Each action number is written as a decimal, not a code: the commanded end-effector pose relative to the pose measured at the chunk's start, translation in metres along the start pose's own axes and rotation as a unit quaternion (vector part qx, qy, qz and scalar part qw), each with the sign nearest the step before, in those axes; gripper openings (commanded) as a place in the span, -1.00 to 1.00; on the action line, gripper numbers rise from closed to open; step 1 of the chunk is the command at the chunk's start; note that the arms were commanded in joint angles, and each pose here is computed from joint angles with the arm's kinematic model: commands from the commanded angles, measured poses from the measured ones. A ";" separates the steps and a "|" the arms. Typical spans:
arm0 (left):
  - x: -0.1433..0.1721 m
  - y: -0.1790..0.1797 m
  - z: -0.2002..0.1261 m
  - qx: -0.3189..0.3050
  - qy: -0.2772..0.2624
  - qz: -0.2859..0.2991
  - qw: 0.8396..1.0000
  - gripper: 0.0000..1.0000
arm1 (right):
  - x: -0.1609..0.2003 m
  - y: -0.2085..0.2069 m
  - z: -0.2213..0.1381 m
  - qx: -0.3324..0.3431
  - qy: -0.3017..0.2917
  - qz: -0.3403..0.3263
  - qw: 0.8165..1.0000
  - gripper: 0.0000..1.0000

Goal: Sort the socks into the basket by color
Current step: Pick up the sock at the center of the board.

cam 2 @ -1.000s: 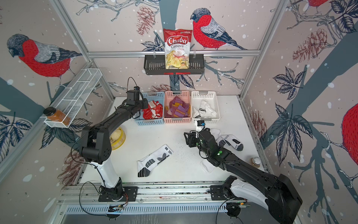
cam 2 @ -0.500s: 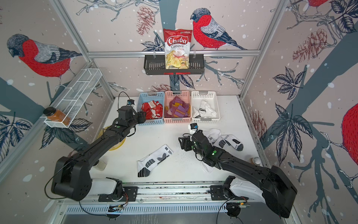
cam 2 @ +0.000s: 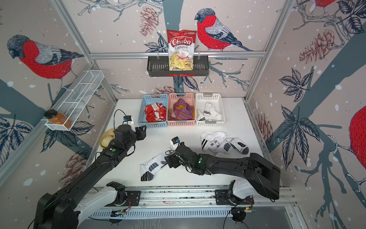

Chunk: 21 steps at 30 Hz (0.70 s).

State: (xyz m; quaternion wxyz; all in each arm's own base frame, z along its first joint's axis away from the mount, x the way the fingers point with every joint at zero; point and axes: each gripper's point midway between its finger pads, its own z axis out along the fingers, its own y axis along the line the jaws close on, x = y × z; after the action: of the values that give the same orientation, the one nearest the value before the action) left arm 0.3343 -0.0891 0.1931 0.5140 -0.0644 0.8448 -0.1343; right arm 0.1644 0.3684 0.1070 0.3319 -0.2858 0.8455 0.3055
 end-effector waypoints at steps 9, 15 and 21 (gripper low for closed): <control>0.004 0.015 -0.005 -0.034 -0.009 -0.003 0.999 0.18 | 0.025 0.045 0.047 -0.036 0.042 -0.053 0.997 0.76; 0.001 0.016 -0.007 -0.036 -0.016 -0.001 0.999 0.21 | 0.035 0.041 0.065 -0.020 0.057 -0.069 0.996 0.79; 0.005 0.017 -0.005 -0.039 -0.008 0.000 0.999 0.21 | 0.036 0.036 0.080 0.005 0.061 -0.082 0.995 0.82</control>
State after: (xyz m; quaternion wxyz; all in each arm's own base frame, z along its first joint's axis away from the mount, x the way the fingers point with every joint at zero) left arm 0.3268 -0.0736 0.1836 0.5140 -0.0857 0.8472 -0.1029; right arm 0.1422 0.4343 0.0460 0.2905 -0.3696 0.8405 0.2693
